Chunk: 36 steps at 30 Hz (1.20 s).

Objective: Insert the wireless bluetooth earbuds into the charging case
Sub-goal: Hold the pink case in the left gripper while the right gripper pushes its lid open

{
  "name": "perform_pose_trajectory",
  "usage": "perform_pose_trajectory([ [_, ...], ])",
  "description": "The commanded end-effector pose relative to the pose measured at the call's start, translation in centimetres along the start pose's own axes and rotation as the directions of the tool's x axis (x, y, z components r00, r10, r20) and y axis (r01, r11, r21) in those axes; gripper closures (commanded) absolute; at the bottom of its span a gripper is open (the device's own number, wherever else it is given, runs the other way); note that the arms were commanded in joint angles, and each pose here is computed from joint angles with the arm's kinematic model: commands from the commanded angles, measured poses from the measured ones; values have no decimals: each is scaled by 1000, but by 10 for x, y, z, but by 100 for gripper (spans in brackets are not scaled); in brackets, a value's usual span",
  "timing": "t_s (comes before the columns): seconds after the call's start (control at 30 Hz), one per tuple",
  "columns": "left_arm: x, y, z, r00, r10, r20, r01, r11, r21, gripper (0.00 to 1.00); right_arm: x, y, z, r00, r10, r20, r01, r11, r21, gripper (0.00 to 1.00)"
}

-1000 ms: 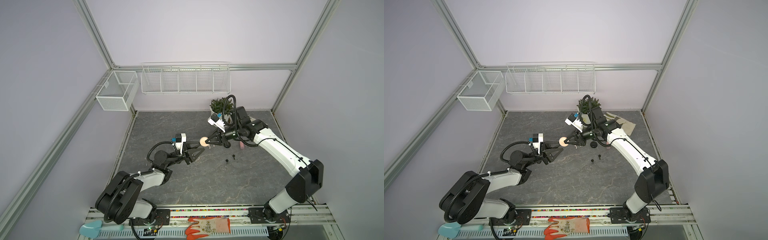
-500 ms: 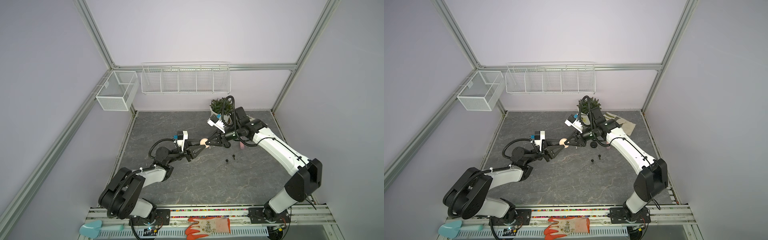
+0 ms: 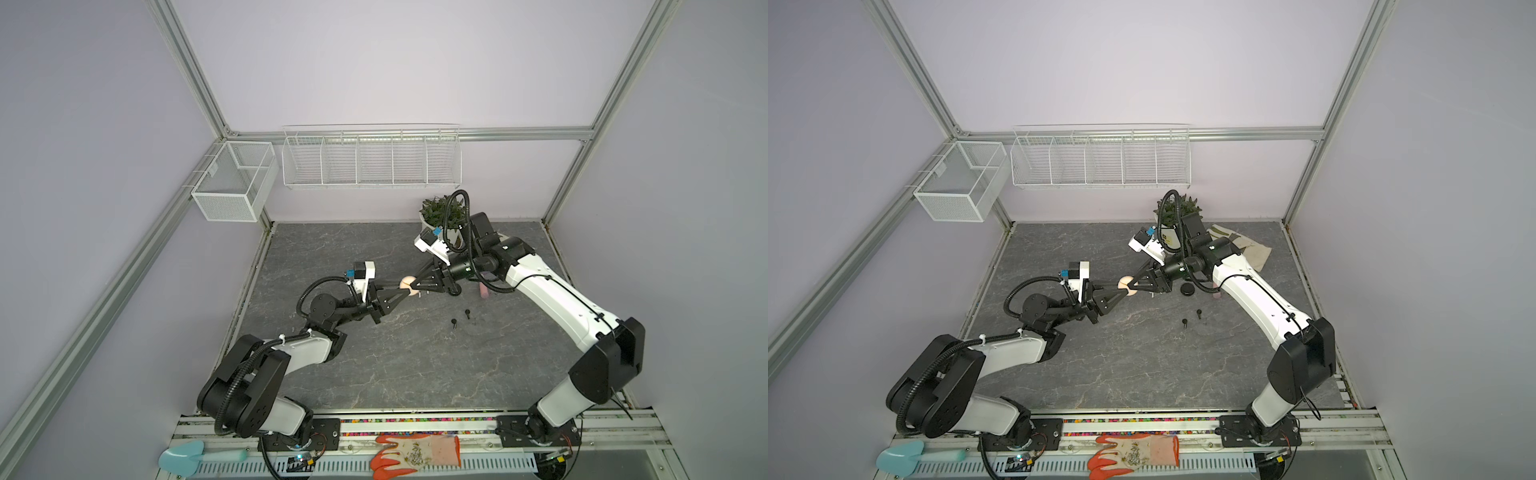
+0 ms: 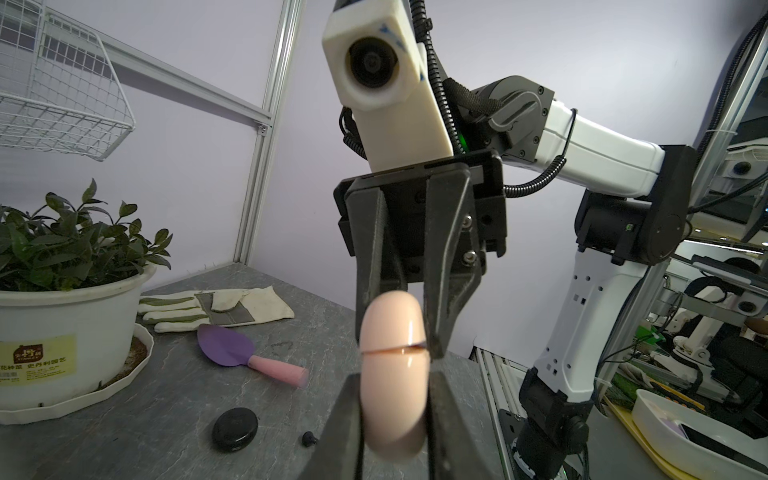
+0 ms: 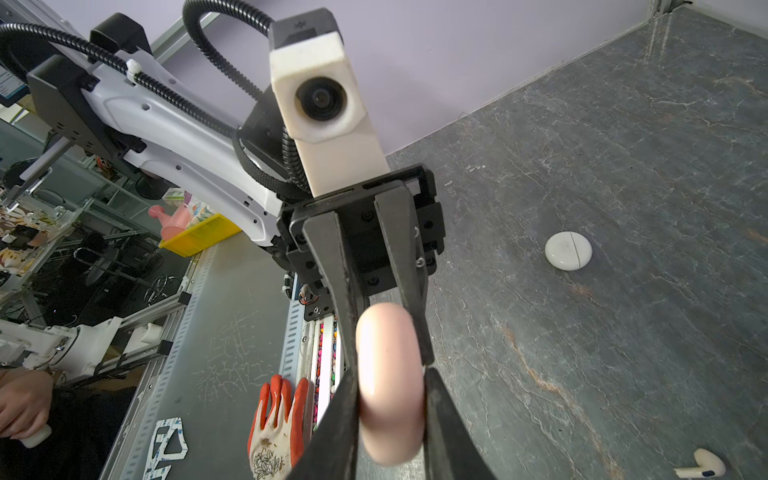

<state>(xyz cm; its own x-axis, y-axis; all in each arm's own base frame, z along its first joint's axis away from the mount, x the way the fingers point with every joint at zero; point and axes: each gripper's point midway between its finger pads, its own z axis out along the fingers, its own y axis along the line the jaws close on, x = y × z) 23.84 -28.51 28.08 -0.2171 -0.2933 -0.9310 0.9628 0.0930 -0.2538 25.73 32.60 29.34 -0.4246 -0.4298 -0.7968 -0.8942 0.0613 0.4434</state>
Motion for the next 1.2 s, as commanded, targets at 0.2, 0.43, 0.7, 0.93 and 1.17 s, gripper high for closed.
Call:
perform_pose_trajectory([
  [0.2, -10, -7, 1, 997, 74, 29, -74, 997, 21, 100, -13, 17, -17, 990, -142, 5, 141, 985, 102, 30],
  [0.43, -7, -14, 0, 997, 82, 11, -83, 995, 55, 100, -4, 15, -39, 877, -475, -76, 472, 818, 329, 34],
  [0.7, -2, -15, -4, 996, 89, 5, -89, 995, 48, 100, -2, 4, -22, 780, -593, -201, 621, 690, 373, 35],
  [0.93, 3, -16, -8, 996, 91, -2, -91, 995, 40, 100, -14, -3, -11, 772, -607, -186, 626, 677, 388, 37],
  [1.17, 4, -16, -7, 996, 90, -4, -90, 995, 44, 100, -13, -8, -3, 768, -606, -208, 635, 675, 376, 39],
])
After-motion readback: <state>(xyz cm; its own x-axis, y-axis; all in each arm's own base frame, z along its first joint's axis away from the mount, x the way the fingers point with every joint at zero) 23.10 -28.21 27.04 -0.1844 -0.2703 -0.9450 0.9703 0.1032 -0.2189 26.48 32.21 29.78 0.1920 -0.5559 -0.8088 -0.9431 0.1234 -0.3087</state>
